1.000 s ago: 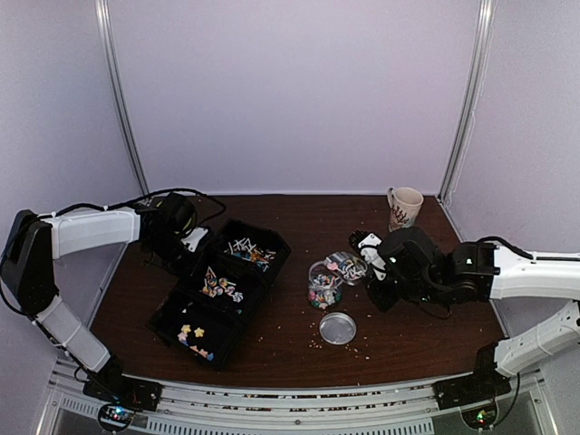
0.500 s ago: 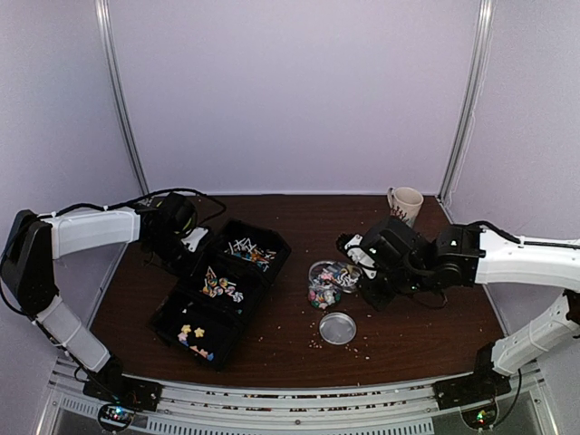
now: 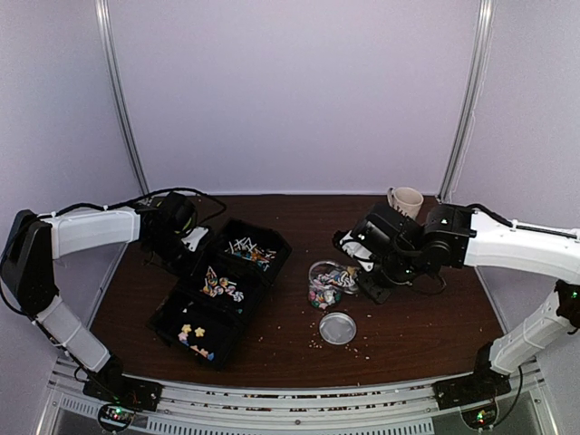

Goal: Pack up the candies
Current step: Place the fake candies in the packing bottle.

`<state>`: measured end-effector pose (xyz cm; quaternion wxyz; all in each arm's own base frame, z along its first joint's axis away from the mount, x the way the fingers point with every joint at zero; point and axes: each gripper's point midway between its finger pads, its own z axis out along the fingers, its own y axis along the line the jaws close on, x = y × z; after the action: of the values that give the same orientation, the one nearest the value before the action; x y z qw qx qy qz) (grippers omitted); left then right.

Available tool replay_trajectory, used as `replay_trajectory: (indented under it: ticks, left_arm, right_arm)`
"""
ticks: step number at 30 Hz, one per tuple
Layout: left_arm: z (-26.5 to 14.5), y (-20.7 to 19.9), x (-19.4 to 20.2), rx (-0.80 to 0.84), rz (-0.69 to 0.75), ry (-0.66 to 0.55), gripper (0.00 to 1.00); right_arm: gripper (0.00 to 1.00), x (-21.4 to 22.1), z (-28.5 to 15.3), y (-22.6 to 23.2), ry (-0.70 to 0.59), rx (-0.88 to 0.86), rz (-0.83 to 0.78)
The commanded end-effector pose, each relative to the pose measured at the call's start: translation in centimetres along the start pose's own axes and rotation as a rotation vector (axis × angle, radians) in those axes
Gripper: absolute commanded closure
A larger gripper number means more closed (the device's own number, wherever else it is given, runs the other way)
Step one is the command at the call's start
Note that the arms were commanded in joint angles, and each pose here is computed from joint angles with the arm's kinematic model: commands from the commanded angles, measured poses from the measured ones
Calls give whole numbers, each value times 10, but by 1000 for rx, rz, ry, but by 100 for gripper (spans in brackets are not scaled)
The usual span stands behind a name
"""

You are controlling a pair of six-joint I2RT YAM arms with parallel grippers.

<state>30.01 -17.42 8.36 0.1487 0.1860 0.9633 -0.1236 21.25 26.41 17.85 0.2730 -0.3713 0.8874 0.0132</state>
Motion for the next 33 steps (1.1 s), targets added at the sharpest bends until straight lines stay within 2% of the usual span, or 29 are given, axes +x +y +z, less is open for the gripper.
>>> replay_trajectory:
  ticks: [1, 22, 33]
  left_arm:
    - [-33, -22, -40, 85, 28, -162, 100]
    - [-34, -22, -40, 88, 29, -165, 100]
    - [-35, -24, -40, 91, 31, -165, 100]
  right_arm:
    - [100, 2, -6, -5, 49, 7, -19]
    - [100, 1, -15, -11, 191, 36, -115]
    - [100, -15, -19, -18, 189, 72, -141]
